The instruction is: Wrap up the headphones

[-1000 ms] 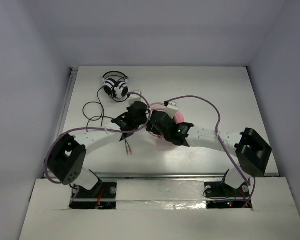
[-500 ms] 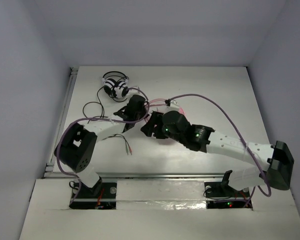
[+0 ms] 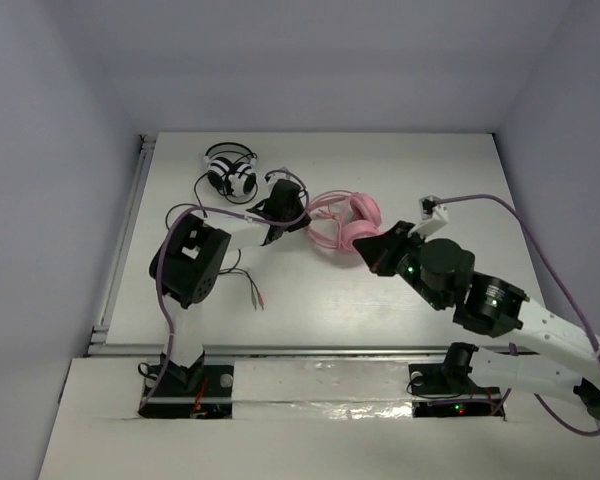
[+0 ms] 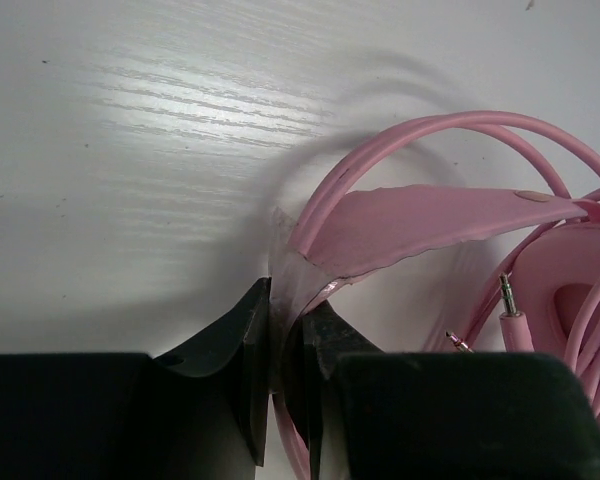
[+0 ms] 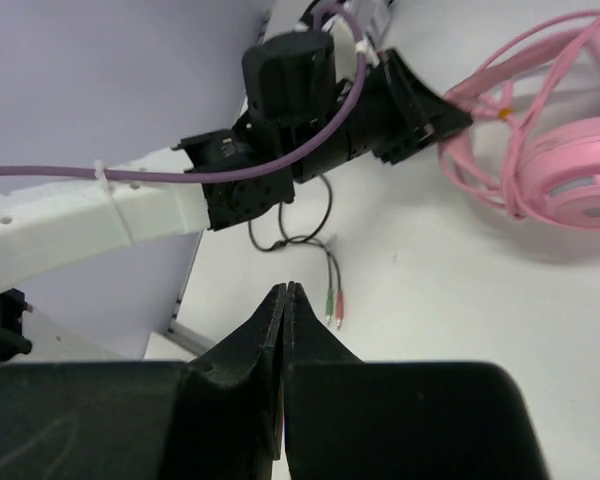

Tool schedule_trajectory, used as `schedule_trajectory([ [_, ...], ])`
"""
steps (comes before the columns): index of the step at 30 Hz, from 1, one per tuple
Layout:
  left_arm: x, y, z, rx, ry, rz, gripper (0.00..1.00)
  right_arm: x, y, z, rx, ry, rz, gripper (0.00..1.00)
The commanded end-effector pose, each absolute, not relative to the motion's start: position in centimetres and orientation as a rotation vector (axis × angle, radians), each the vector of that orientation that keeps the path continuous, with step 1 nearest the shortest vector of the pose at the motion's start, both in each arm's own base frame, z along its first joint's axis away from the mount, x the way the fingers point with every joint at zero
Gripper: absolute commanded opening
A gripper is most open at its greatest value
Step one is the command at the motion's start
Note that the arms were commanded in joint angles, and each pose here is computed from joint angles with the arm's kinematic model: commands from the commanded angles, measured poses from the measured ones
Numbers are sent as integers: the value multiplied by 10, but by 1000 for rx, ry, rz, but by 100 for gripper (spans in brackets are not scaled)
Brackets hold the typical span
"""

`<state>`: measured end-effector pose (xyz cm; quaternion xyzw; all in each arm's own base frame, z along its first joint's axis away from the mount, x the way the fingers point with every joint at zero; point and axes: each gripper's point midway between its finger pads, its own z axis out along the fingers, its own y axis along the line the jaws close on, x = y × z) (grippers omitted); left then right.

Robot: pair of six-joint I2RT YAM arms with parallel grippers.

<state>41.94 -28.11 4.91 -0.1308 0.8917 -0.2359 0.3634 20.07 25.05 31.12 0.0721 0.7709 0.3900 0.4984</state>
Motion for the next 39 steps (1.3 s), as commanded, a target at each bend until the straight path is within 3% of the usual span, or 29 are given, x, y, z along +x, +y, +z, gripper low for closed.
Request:
schedule_trajectory([
  [1, 444, -309, 93, -378, 2169, -800, 0, 208, 210, 306, 214, 1832, 760, 0],
  [5, 443, -308, 68, -385, 2224, -764, 0, 210, 182, 310, 261, 1801, 668, 8],
  [9, 431, -300, 50, -386, 2267, -733, 18, 209, 173, 315, 267, 1782, 649, 34],
  [10, 429, -297, 48, -387, 2271, -718, 21, 209, 172, 315, 268, 1783, 644, 45],
  [22, 405, -252, 106, -381, 2137, -612, 69, 205, 123, 346, 411, 1676, 592, 100],
  [24, 401, -245, 129, -374, 2093, -607, 77, 202, 106, 355, 464, 1637, 590, 100],
  [31, 363, -221, 222, -304, 1908, -700, 83, 186, 45, 369, 601, 1523, 554, 100],
  [39, 295, -177, 294, -211, 1773, -721, 94, 180, 39, 359, 559, 1531, 554, 100],
])
